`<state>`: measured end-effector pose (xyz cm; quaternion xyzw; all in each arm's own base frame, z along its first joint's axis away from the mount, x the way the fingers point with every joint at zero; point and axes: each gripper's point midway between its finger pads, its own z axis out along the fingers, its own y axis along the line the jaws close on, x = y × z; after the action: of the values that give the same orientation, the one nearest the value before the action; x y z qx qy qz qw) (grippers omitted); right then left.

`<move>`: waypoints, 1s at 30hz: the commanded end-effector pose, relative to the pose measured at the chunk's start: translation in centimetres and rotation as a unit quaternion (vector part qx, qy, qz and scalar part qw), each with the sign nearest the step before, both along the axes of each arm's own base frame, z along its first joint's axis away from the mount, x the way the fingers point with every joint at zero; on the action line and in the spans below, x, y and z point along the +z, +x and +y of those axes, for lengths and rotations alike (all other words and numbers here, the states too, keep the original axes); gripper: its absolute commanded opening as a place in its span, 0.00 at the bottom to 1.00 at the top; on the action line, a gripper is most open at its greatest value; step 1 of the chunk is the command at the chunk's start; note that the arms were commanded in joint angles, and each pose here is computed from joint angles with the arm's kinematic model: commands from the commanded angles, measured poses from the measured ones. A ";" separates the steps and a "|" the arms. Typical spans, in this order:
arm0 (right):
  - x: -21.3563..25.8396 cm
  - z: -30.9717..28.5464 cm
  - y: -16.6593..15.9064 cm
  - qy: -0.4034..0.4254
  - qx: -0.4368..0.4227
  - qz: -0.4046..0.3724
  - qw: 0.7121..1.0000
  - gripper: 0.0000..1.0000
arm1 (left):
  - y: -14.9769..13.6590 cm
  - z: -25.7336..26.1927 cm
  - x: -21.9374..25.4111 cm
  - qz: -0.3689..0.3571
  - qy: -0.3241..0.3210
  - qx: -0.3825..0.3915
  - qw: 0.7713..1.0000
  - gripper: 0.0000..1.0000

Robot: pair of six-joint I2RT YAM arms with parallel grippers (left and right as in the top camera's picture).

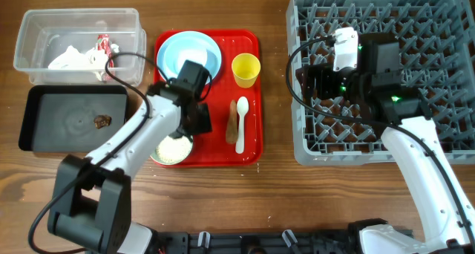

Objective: Sort waste into correct bins and load items into the dishwasher rack
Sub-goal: 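Grasp the pale green rice bowl with left gripper, then tip the rice bowl over the black tray to empty the rice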

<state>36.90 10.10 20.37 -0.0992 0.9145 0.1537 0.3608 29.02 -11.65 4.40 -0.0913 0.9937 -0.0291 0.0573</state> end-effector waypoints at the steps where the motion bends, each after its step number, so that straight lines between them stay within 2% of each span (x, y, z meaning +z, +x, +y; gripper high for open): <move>1: 0.4 0.3 0.3 0.011 0.001 0.000 1.000 1.00 | -1.8 0.4 -2.9 0.016 -0.002 0.019 1.000 0.37; 2: 0.3 0.3 0.2 0.011 0.001 0.001 1.000 1.00 | -1.9 0.5 -3.1 0.016 -0.002 0.019 1.000 0.22; 4: 0.3 0.3 0.2 0.015 -0.004 0.004 1.000 1.00 | -1.7 0.4 -3.1 0.011 -0.004 0.019 1.000 0.04; 9: 0.3 0.3 0.2 0.019 -0.008 0.006 1.000 1.00 | 0.0 -0.3 -1.1 -0.012 -0.013 0.013 1.000 0.04; 13: 0.2 0.3 0.1 0.018 -0.008 0.009 1.000 1.00 | 2.9 -0.9 5.8 -0.059 -0.039 -0.054 0.996 0.04; 17: 0.2 0.3 0.1 0.018 -0.008 0.009 1.000 1.00 | 5.2 5.9 11.1 -0.110 -0.040 -0.008 0.993 0.04; 21: 0.2 0.3 0.1 0.018 -0.008 0.009 1.000 1.00 | 5.6 12.8 11.7 -0.126 -0.111 0.033 0.985 0.04; 23: 0.3 0.3 0.2 0.019 -0.008 0.007 1.000 1.00 | 6.5 17.1 12.3 -0.175 -0.183 0.061 0.965 0.04; 26: 0.3 0.3 0.2 0.018 -0.008 0.007 1.000 1.00 | 7.3 20.4 12.9 -0.234 -0.270 0.072 0.931 0.04; 28: 0.3 0.3 0.2 0.018 -0.008 0.007 1.000 1.00 | 7.5 22.5 12.8 -0.265 -0.340 0.093 0.897 0.04; 30: 0.3 0.3 0.2 0.018 -0.008 0.008 1.000 1.00 | 7.4 24.2 12.8 -0.288 -0.422 0.122 0.851 0.04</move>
<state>36.80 10.08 20.27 -0.0870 0.9169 0.1582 0.3559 35.78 12.22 15.24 -0.2314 0.8857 -0.3146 0.2510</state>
